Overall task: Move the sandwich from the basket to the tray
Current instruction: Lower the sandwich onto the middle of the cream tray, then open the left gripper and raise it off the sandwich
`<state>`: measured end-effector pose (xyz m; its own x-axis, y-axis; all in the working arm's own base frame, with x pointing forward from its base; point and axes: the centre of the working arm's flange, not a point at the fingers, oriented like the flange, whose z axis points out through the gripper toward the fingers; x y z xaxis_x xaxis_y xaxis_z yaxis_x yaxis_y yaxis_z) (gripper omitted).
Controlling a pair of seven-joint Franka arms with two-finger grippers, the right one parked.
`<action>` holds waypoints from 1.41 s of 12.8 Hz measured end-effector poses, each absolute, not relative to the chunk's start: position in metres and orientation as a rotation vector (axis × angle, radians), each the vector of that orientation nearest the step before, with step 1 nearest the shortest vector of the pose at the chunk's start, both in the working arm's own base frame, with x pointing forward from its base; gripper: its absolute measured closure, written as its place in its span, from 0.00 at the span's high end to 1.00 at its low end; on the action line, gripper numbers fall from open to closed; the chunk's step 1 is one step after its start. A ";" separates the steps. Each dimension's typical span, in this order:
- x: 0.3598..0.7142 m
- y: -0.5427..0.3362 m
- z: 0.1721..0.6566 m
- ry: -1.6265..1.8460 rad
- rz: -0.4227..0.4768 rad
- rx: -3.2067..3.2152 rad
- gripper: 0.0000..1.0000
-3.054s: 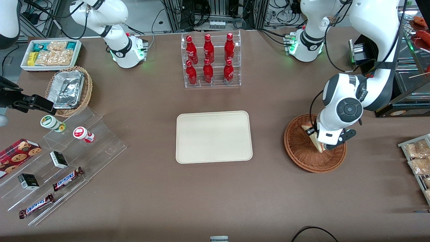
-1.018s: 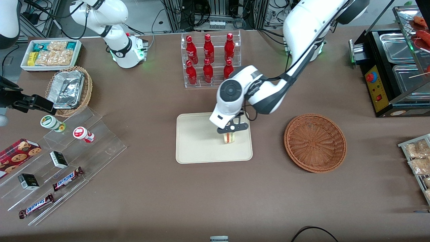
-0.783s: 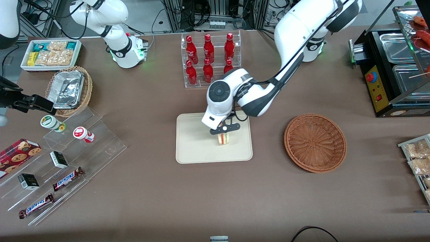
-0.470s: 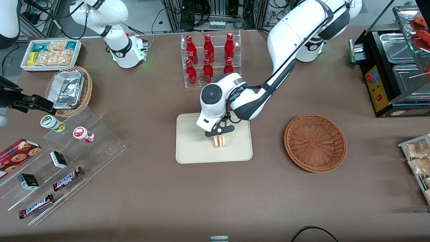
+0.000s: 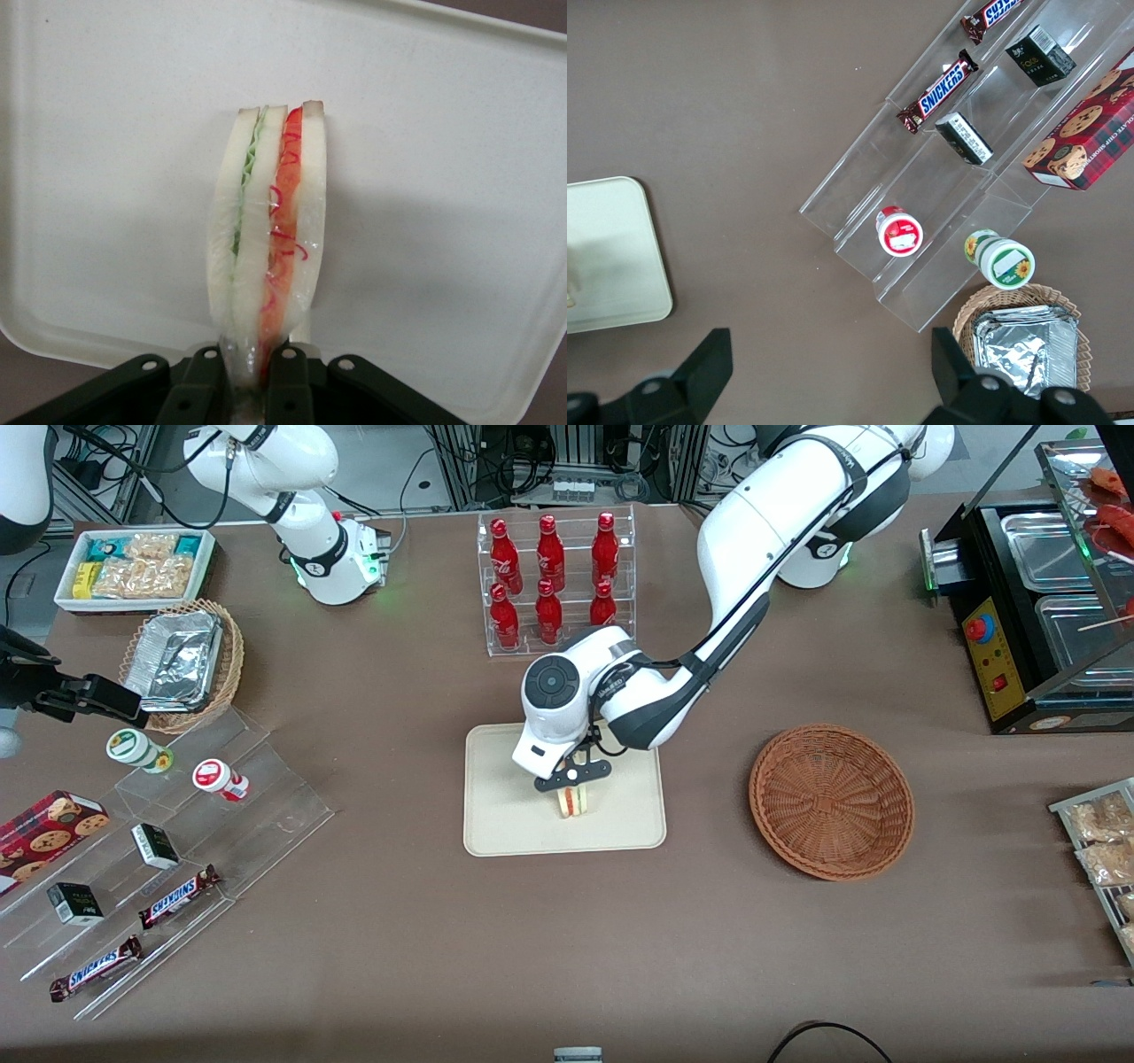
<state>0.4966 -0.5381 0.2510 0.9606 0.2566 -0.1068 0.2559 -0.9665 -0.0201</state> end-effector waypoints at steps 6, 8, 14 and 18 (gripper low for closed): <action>0.497 -0.541 0.245 -0.408 0.137 -3.098 0.38; 0.497 -0.541 0.247 -0.411 0.133 -3.101 0.57; 0.504 -0.542 0.274 -0.421 0.104 -3.106 1.00; 0.503 -0.537 0.325 -0.416 0.075 -3.099 1.00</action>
